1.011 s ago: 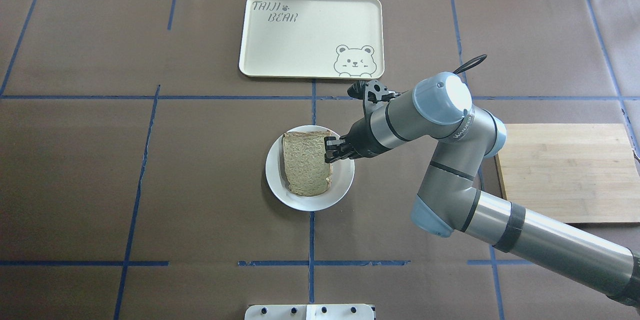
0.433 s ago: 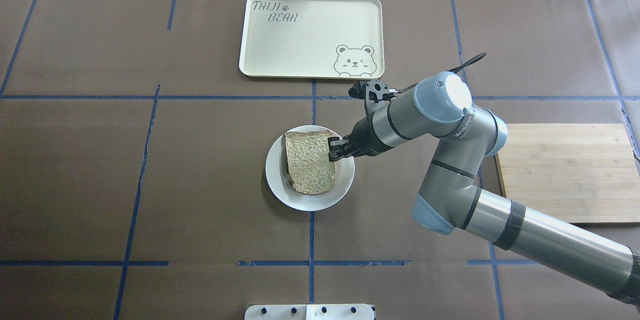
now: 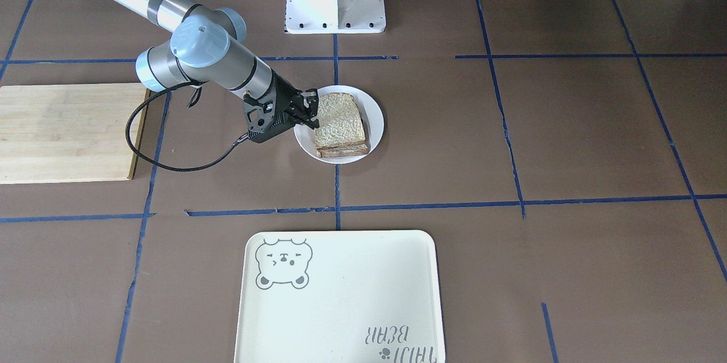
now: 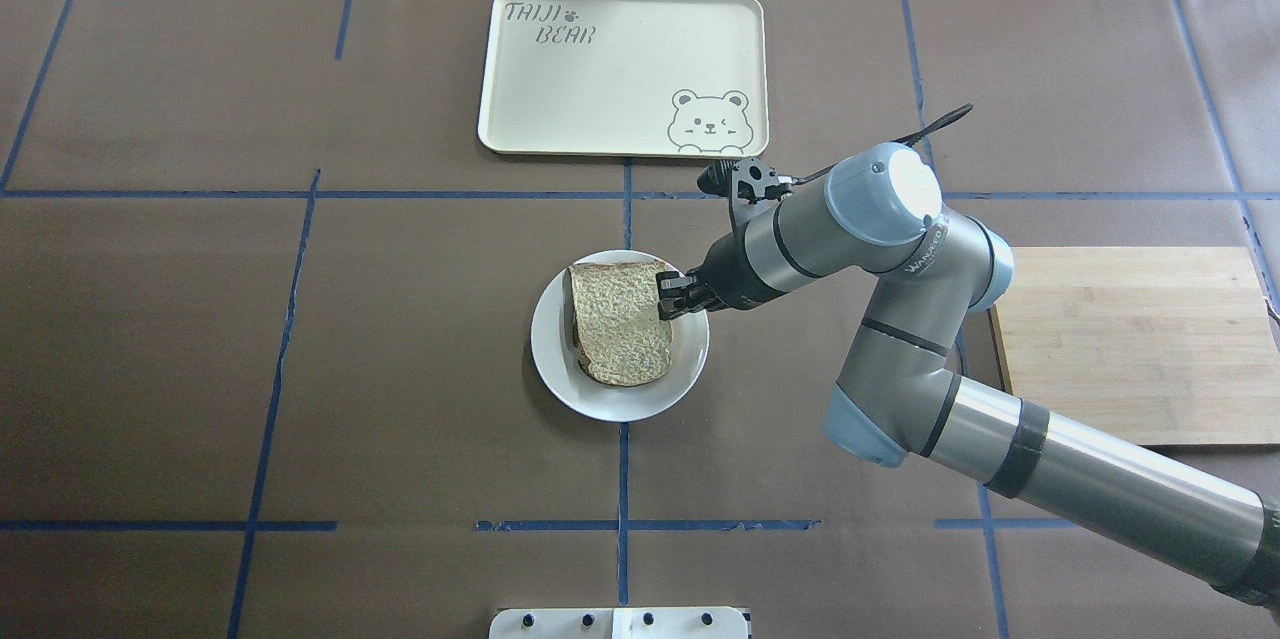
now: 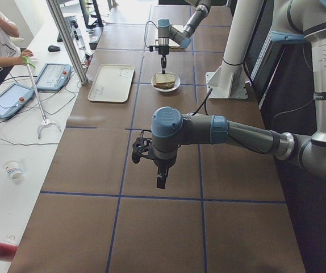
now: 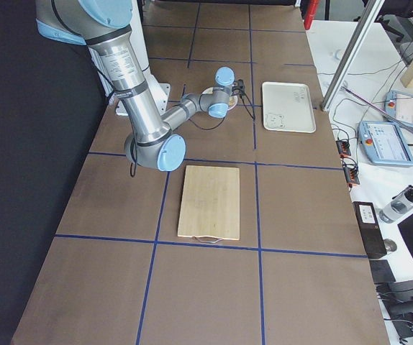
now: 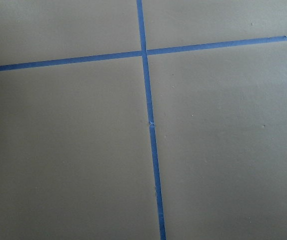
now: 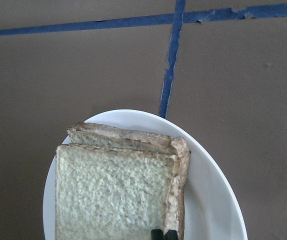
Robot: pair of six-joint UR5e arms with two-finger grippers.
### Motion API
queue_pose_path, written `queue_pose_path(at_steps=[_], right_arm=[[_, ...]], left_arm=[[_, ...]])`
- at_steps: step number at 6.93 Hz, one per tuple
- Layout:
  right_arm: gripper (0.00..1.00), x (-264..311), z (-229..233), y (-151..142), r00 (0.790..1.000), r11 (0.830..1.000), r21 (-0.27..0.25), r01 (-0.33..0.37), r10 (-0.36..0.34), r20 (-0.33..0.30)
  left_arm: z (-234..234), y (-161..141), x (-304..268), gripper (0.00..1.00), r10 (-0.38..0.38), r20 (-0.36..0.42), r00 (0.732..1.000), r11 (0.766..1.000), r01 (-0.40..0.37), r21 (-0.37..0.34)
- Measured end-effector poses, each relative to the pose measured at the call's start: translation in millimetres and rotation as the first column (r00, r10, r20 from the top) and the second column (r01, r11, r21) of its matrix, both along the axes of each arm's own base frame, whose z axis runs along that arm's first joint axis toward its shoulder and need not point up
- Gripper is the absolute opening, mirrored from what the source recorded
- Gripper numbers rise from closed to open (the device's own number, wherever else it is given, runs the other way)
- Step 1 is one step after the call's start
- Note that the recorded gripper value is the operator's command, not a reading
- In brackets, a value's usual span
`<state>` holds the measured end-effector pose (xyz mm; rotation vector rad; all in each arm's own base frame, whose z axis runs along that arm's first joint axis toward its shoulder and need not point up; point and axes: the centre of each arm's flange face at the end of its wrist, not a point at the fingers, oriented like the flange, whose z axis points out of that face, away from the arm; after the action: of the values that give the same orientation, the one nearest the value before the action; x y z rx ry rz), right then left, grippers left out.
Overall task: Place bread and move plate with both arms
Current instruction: 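Lower the bread onto the egg toast and open the right gripper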
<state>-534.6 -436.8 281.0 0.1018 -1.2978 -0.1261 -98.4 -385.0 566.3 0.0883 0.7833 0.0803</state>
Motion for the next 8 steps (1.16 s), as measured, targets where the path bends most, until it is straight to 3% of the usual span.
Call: queue_pose_path(at_steps=[4, 5, 6, 7, 8], right_arm=[[0.09, -0.6, -1.5, -0.8, 1.000, 1.000, -0.001, -0.016, 0.016, 0.000], [0.27, -0.7, -1.6, -1.5, 1.000, 1.000, 0.002, -0.026, 0.026, -0.001], [0.69, -0.9, -1.5, -2.0, 0.999, 0.999, 0.004, -0.032, 0.032, -0.003], [0.99, -2.2, -1.4, -1.5, 0.999, 0.999, 0.004, -0.036, 0.036, -0.006], [0.99, -3.9, -1.0, -0.6, 0.999, 0.999, 0.004, -0.043, 0.043, -0.010]], left_arm=[[-0.7, 1.0, 0.1, 1.00, 0.000, 0.000, 1.000, 1.000, 0.000, 0.001], [-0.7, 1.1, 0.1, 1.00, 0.000, -0.001, 1.000, 1.000, 0.000, 0.001], [-0.8, 1.2, 0.1, 1.00, 0.000, -0.001, 1.000, 1.000, 0.000, 0.001], [-0.8, 1.2, 0.2, 1.00, 0.000, -0.001, 1.000, 1.000, 0.000, 0.001], [-0.8, 1.2, 0.2, 1.00, 0.000, -0.001, 1.000, 1.000, 0.000, 0.001]])
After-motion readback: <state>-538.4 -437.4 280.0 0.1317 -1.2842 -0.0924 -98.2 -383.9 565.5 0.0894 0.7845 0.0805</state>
